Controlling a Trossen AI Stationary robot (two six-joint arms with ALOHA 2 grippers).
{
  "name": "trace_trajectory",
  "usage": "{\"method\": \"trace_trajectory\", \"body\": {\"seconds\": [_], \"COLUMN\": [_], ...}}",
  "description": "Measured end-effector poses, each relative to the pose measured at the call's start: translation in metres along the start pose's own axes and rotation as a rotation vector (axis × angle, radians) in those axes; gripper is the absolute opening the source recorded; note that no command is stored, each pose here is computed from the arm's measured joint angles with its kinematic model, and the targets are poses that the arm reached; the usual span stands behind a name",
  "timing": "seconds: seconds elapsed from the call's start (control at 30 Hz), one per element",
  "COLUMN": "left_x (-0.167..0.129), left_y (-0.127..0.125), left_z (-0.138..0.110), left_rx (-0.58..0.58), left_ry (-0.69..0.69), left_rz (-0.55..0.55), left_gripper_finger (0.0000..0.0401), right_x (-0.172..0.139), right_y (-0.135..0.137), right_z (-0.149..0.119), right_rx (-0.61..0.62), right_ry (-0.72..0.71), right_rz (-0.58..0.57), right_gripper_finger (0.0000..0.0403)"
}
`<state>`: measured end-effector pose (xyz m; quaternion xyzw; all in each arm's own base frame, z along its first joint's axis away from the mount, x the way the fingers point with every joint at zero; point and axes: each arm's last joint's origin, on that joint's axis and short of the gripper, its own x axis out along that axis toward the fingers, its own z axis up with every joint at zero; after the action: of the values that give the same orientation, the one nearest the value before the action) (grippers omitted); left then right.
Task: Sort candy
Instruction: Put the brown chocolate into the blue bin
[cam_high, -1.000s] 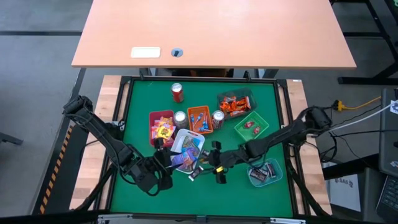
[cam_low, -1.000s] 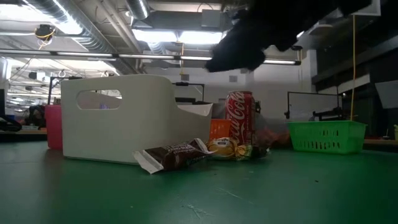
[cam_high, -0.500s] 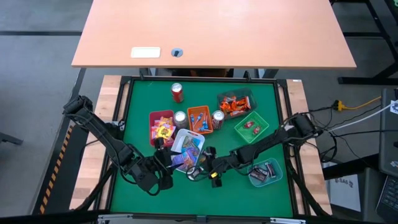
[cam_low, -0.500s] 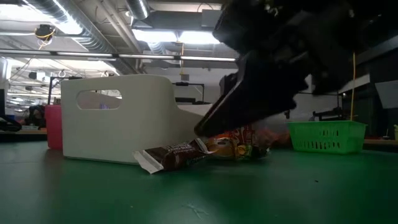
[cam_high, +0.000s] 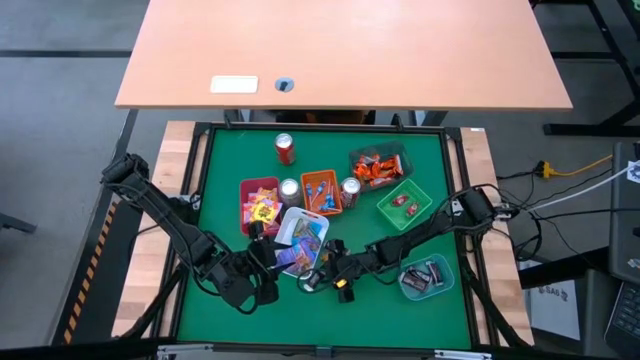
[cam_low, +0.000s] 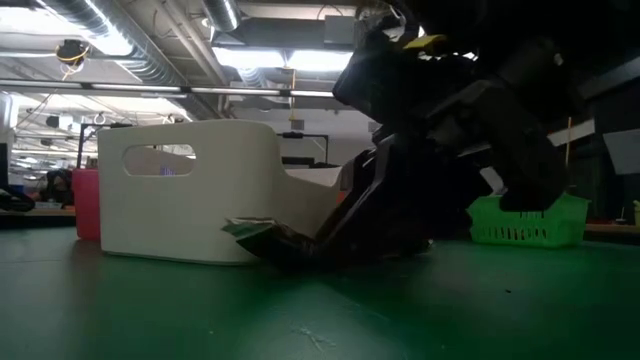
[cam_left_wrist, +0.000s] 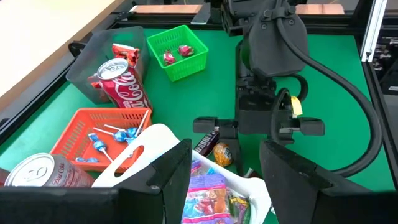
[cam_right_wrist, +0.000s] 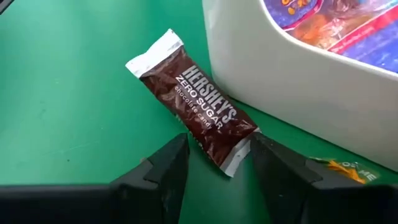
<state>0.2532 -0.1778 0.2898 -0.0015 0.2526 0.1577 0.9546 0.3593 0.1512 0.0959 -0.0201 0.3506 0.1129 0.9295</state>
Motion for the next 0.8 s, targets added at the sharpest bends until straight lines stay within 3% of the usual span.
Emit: {"method": "trace_trajectory", "body": {"seconds": [0.17, 0.47, 0.8], "left_x": [0.0, 0.0, 0.0], "left_y": [0.0, 0.0, 0.0], "left_z": [0.0, 0.0, 0.001], "left_rx": [0.0, 0.0, -0.006], "left_ry": [0.0, 0.0, -0.006], "left_rz": [0.0, 0.0, 0.0], "left_gripper_finger": [0.0178, 0.0178, 0.0178], "right_x": [0.0, -0.003, -0.058], "right_y": [0.0, 0.001, 0.003], "right_z": [0.0, 0.002, 0.028], "right_rx": [0.0, -0.001, 0.002], "right_ry": [-0.003, 0.003, 0.095], "right_rz": [-0.003, 0.022, 0.144], "right_gripper_finger": [0.0138, 0.0009, 0.0003]}}
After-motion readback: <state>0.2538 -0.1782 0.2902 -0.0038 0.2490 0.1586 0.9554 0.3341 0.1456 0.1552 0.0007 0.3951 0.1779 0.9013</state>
